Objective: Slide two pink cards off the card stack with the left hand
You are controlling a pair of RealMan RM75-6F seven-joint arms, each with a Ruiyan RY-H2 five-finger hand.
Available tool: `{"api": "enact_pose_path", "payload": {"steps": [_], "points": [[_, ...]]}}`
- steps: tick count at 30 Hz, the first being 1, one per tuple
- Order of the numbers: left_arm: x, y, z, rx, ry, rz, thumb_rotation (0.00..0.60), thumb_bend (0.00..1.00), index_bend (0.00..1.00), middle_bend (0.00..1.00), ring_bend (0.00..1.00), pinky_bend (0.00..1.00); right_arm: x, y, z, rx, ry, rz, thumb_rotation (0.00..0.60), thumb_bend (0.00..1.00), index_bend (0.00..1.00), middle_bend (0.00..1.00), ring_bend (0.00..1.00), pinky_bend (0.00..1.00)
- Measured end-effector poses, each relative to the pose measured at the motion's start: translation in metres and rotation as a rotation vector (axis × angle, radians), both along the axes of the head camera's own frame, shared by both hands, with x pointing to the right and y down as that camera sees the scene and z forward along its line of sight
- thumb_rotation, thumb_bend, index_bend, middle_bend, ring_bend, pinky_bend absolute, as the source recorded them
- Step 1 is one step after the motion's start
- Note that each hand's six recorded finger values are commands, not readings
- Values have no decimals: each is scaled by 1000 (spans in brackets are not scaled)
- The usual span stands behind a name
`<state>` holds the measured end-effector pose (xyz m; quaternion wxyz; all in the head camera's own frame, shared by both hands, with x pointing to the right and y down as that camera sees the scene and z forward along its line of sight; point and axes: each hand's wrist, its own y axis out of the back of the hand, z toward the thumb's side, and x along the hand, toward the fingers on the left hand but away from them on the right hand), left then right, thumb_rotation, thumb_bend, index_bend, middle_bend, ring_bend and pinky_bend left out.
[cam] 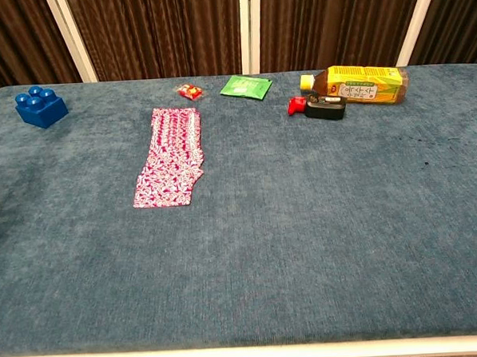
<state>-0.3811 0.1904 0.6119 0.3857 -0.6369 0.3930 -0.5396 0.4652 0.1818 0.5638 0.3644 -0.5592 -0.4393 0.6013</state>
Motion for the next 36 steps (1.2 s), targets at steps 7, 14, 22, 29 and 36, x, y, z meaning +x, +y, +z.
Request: {"api": "enact_pose_path", "payload": {"steps": [7,14,22,29,36], "points": [[8,5,9,-44,-33,22,600,458,127,944,905,888,3,1,1,-6,9,1,600,203,0,0,0,0],[33,11,27,-129,-26,99,600,522,133,964,908,886,6,1,0,-7,13,7,600,203,0,0,0,0],[83,12,59,-223,-2,250,600,558,134,957,909,886,8,-2,-4,3,17,13,600,203,0,0,0,0],[125,15,94,-302,-2,348,600,563,133,950,909,882,8,-3,-3,-6,19,14,600,203,0,0,0,0],[148,15,118,-340,-14,385,600,571,133,950,909,881,10,-4,-3,-4,19,17,600,202,0,0,0,0]]}}
